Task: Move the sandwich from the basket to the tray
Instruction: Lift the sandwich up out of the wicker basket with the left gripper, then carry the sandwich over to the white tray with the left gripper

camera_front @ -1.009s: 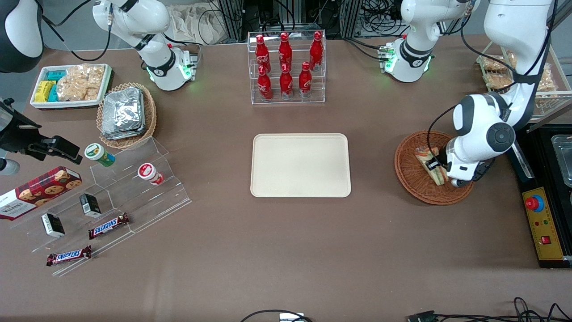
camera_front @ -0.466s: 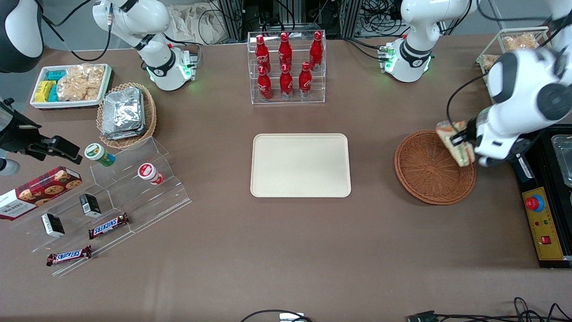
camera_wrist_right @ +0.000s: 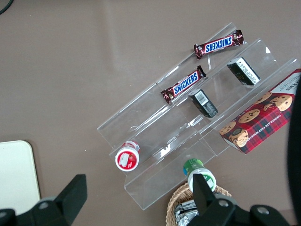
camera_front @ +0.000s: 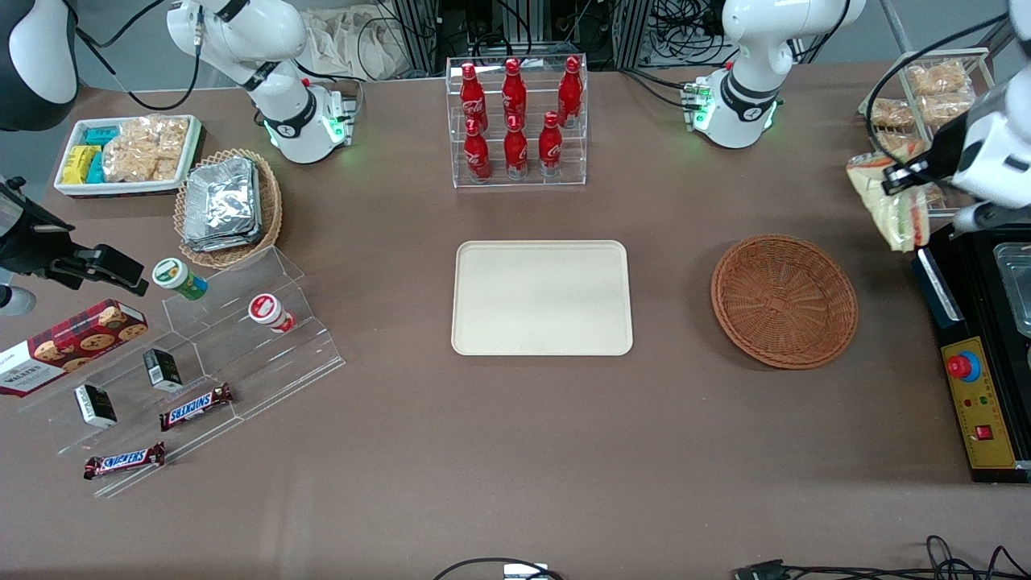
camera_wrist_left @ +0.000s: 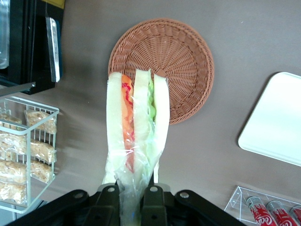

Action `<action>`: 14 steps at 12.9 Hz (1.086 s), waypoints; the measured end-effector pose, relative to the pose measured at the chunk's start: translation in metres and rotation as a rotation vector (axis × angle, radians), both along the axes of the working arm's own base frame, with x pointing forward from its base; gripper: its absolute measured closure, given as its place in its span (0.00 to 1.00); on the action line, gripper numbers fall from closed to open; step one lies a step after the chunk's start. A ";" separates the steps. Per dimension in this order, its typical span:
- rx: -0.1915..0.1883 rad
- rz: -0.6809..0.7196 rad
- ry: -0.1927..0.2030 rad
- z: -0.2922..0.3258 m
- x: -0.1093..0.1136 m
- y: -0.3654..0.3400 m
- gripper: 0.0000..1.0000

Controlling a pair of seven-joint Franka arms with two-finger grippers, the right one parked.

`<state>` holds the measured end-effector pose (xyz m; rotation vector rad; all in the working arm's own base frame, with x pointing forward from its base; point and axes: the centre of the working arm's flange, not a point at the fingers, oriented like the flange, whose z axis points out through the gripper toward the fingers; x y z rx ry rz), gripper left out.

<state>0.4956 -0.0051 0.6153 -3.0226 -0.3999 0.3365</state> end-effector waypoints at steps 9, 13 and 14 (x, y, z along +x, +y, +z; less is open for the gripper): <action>0.064 -0.005 -0.017 -0.026 -0.006 -0.254 0.84; 0.080 -0.028 -0.005 -0.057 -0.017 -0.353 0.84; 0.076 -0.041 0.009 -0.068 -0.016 -0.360 0.84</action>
